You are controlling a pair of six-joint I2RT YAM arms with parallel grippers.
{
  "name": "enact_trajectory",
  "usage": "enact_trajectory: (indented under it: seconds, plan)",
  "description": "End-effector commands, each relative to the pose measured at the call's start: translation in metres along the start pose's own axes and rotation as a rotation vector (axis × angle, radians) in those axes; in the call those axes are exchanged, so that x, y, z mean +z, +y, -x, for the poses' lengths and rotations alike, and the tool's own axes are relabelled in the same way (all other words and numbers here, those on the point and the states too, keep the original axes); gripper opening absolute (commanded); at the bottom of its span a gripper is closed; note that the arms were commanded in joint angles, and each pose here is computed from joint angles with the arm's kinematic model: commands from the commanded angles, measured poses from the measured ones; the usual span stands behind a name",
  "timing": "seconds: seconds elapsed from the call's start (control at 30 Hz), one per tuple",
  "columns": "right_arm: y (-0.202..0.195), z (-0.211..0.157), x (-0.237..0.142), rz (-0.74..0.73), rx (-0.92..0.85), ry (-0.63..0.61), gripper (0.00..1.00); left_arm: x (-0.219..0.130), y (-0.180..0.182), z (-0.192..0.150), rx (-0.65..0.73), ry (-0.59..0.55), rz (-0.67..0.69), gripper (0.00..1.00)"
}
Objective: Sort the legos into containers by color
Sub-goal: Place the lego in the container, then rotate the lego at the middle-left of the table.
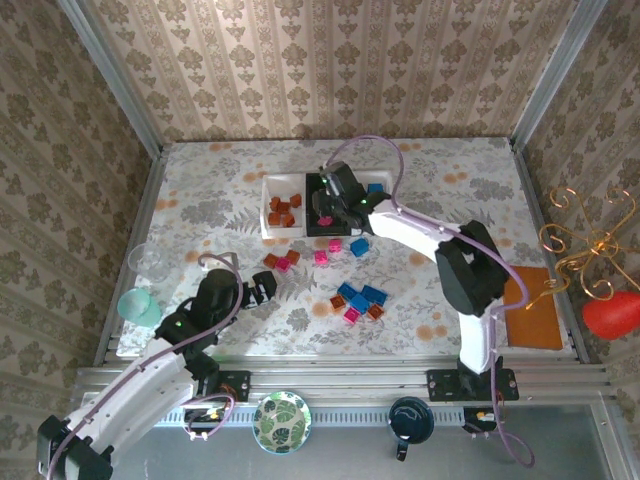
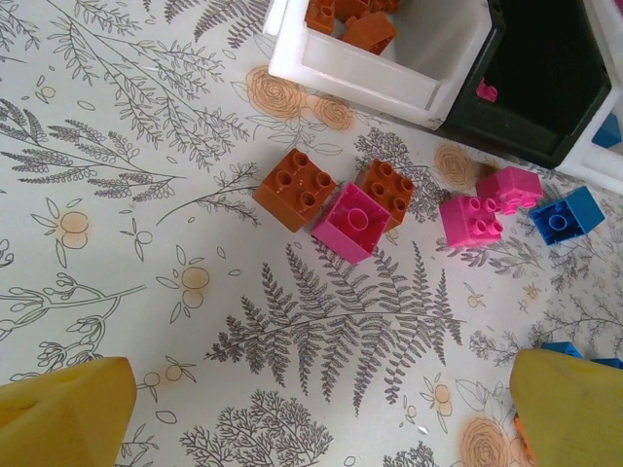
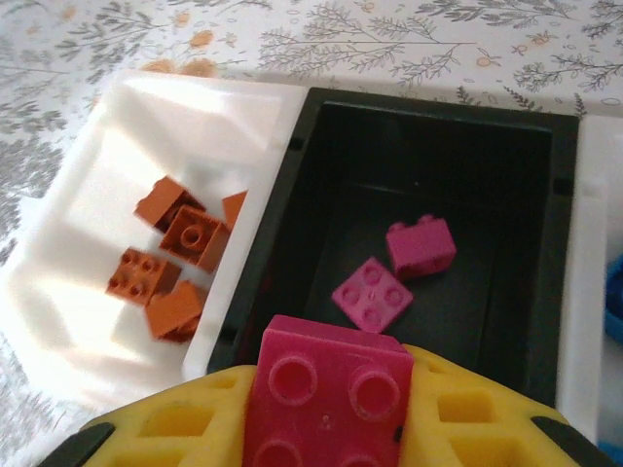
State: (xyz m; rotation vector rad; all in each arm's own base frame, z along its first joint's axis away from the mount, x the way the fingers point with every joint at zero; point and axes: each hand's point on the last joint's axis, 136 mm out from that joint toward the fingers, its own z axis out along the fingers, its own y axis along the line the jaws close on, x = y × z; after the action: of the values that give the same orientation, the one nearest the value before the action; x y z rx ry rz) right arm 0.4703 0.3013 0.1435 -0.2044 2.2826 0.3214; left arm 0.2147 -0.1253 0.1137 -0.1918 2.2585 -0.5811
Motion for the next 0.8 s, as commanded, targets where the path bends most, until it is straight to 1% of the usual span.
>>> enact_trajectory:
  seconds: [0.0,0.1,0.17,0.23,0.27,0.3,0.37,0.4,0.5,0.57,0.63,0.77]
  plan:
    - [-0.013,-0.005,0.018,-0.059,0.008,0.083,0.33,-0.005,-0.009,0.008,0.009,0.012,-0.014,1.0]
    - [-0.011,0.004,0.028,-0.059,-0.003,0.106,0.58,-0.001,-0.012,0.009,0.023,0.039,-0.011,1.0]
    - [-0.009,0.012,0.024,-0.052,-0.009,0.09,0.63,0.005,-0.013,0.009,0.032,0.063,-0.002,1.0]
    - [-0.004,0.018,0.013,-0.03,-0.008,0.062,0.65,0.011,-0.011,0.012,0.032,0.079,0.019,0.99]
    - [-0.003,0.02,0.006,-0.021,-0.005,0.049,0.65,0.015,-0.011,0.014,0.033,0.084,0.021,0.97]
    - [0.0,0.021,-0.002,-0.008,-0.006,0.032,0.65,0.019,-0.012,0.016,0.032,0.089,0.024,0.94]
    - [0.003,0.018,-0.016,0.013,-0.005,0.013,0.65,0.028,-0.01,0.021,0.033,0.094,0.04,0.83]
    - [0.005,0.016,-0.024,0.024,-0.004,0.001,0.65,0.033,-0.009,0.024,0.036,0.093,0.051,0.8]
    - [0.009,0.001,-0.043,0.051,0.005,-0.012,0.65,0.054,-0.003,0.029,0.046,0.107,0.086,0.78]
    - [0.01,-0.01,-0.052,0.066,0.013,-0.016,0.65,0.068,0.0,0.033,0.053,0.114,0.104,0.73]
    - [0.01,-0.021,-0.061,0.081,0.023,-0.015,0.65,0.083,-0.002,0.035,0.056,0.119,0.094,0.64]
    - [0.0,-0.041,-0.071,0.076,0.05,-0.01,0.65,0.102,-0.017,0.036,0.059,0.15,0.032,0.62]
